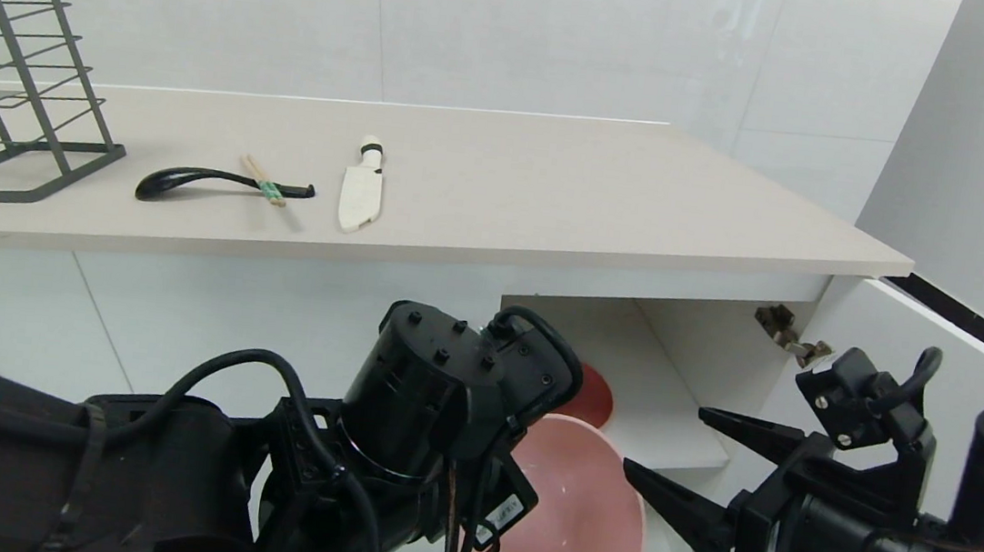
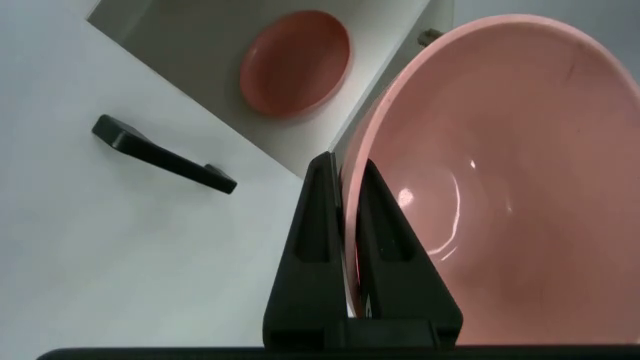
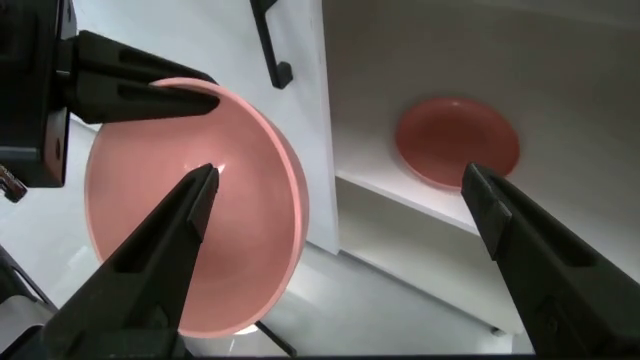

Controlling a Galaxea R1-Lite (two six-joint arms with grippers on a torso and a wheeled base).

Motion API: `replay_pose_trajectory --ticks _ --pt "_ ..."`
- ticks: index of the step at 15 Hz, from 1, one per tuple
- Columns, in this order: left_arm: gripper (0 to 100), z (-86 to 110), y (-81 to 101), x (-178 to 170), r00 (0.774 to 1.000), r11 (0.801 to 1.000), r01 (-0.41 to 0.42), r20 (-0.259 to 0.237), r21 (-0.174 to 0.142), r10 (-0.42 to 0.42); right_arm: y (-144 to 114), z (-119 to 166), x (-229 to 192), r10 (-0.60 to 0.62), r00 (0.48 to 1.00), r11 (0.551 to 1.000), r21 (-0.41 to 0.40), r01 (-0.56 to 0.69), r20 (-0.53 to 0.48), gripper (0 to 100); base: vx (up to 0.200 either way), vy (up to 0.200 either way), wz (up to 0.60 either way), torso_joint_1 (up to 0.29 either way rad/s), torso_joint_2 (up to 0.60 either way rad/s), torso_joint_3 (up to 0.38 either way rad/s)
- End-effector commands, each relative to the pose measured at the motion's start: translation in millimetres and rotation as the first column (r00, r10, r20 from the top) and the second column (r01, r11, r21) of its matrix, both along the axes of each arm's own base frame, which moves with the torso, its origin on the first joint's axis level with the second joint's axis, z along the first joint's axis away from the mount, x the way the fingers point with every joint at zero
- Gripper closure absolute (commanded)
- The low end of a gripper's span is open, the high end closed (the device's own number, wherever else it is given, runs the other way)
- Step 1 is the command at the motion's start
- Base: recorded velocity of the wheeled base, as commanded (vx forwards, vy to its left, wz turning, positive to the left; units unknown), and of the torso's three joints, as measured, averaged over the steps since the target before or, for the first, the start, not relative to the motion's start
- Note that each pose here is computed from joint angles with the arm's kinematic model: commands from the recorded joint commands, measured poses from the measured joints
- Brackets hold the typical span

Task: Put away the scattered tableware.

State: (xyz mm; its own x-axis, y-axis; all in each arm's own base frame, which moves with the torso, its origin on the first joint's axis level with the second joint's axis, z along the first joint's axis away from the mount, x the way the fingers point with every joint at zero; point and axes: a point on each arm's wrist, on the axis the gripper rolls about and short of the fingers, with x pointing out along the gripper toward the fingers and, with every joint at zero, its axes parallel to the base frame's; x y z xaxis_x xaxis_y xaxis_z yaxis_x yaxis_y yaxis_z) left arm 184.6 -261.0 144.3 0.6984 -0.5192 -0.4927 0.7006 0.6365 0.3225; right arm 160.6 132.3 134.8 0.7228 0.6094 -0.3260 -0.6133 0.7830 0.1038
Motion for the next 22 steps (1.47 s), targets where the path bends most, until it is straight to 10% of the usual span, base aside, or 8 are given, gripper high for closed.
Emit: replay_pose_trajectory --ticks 1,17,18,22 --pt "100 0.0 -0.4 0 1.0 1.0 0.0 0.002 -0.002 0.0 1 -5 1 0.0 1.0 1.0 -0.014 0.0 -0.017 0 0.0 0.0 0.0 0.0 0.0 0.0" --pt "100 -7.5 -6.8 5 1.0 1.0 0.004 0.011 -0.003 -0.004 24 -67 27 -0.01 0.981 0.988 -0.153 -0.02 -0.192 0 0.0 0.0 0.0 0.0 0.0 0.0" --pt "100 -8.0 -7.0 5 1.0 1.0 0.004 0.01 -0.002 -0.004 25 -67 27 -0.007 0.982 0.988 -0.153 -0.022 -0.19 100 0.0 0.0 0.0 0.0 0.0 0.0" --pt "100 -14.4 -9.8 5 1.0 1.0 0.007 0.0 0.014 -0.007 27 -65 26 0.004 0.985 0.99 -0.136 -0.028 -0.173 100 0.0 0.0 0.0 0.0 0.0 0.0"
